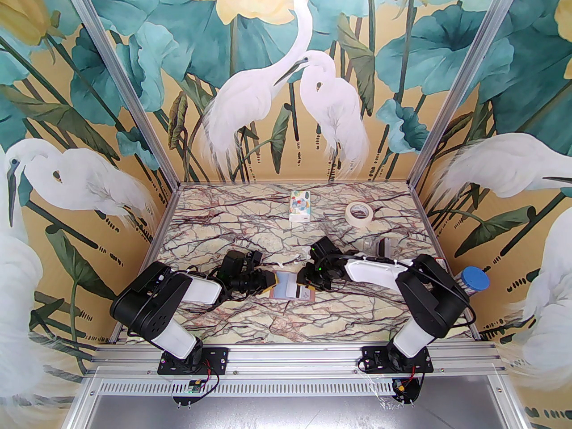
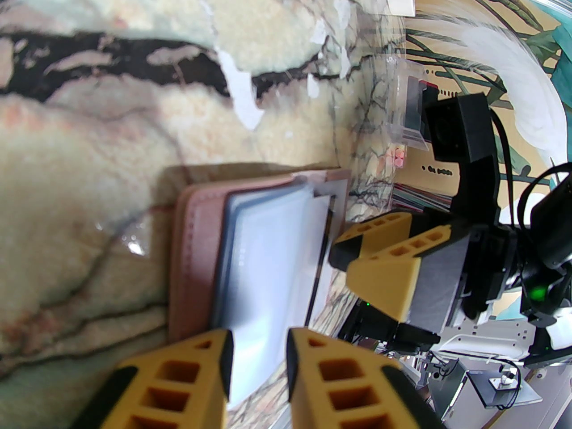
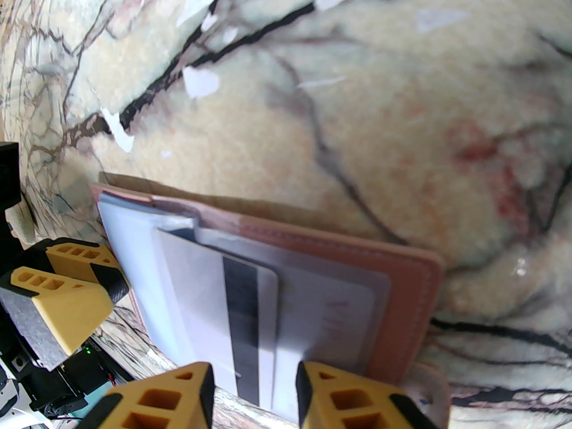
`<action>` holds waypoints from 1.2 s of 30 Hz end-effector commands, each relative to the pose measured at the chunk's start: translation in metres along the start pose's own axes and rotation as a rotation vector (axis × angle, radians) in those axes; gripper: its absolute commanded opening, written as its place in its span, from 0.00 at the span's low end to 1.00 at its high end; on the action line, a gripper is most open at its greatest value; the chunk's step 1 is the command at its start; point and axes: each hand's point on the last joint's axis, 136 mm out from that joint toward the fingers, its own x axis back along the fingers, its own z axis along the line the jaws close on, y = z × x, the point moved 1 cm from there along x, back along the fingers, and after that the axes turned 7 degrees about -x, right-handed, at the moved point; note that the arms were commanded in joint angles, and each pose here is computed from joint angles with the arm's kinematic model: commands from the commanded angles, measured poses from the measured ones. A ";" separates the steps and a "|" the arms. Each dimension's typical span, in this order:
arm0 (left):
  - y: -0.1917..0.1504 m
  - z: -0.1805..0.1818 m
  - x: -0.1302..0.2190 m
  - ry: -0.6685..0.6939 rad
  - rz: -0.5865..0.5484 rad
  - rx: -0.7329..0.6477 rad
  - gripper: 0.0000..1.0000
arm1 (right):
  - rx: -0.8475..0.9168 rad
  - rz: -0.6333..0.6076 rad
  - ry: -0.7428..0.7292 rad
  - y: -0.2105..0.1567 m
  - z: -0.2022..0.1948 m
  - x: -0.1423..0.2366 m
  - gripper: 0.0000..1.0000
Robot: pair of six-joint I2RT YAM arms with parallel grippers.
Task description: Put the credit cards into the card holder
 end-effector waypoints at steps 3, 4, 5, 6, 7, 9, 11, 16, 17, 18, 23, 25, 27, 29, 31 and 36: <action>-0.021 0.034 -0.007 0.124 0.053 0.062 0.27 | 0.012 0.002 -0.067 0.000 -0.004 -0.007 0.32; -0.021 0.034 -0.007 0.124 0.052 0.061 0.28 | 0.015 0.003 -0.067 0.000 -0.003 -0.008 0.32; -0.020 0.034 -0.007 0.123 0.051 0.062 0.27 | 0.016 0.004 -0.073 -0.001 -0.003 -0.009 0.31; -0.021 0.034 -0.007 0.124 0.051 0.063 0.28 | 0.019 0.004 -0.079 -0.002 -0.003 -0.009 0.30; -0.020 0.034 -0.007 0.122 0.050 0.060 0.28 | 0.023 0.005 -0.082 -0.002 -0.002 -0.010 0.30; -0.021 0.035 -0.007 0.123 0.051 0.063 0.27 | 0.030 0.007 -0.095 -0.003 -0.002 -0.010 0.29; -0.021 0.034 -0.007 0.123 0.050 0.062 0.27 | 0.035 0.002 -0.106 -0.003 -0.001 -0.010 0.28; -0.021 0.034 -0.007 0.123 0.051 0.063 0.27 | 0.057 -0.015 -0.142 -0.001 0.000 -0.006 0.26; -0.021 0.034 -0.008 0.122 0.051 0.063 0.27 | 0.062 -0.018 -0.148 -0.001 0.001 -0.005 0.26; -0.021 0.034 -0.008 0.123 0.050 0.063 0.27 | 0.065 -0.019 -0.151 -0.001 0.001 -0.005 0.24; -0.021 0.035 -0.008 0.124 0.051 0.063 0.27 | 0.074 -0.021 -0.155 0.000 0.005 -0.005 0.18; -0.021 0.035 -0.008 0.122 0.051 0.064 0.27 | 0.076 -0.017 -0.155 0.000 0.006 -0.006 0.17; -0.021 0.035 -0.008 0.122 0.052 0.063 0.28 | 0.079 -0.016 -0.156 0.000 0.007 -0.007 0.16; -0.021 0.036 -0.008 0.123 0.052 0.065 0.28 | 0.084 -0.015 -0.156 0.001 0.009 -0.008 0.16; -0.021 0.035 -0.008 0.121 0.051 0.064 0.27 | 0.085 -0.012 -0.159 0.001 0.009 -0.009 0.15; -0.021 0.036 -0.008 0.123 0.052 0.064 0.27 | 0.093 -0.008 -0.158 0.000 0.012 -0.011 0.15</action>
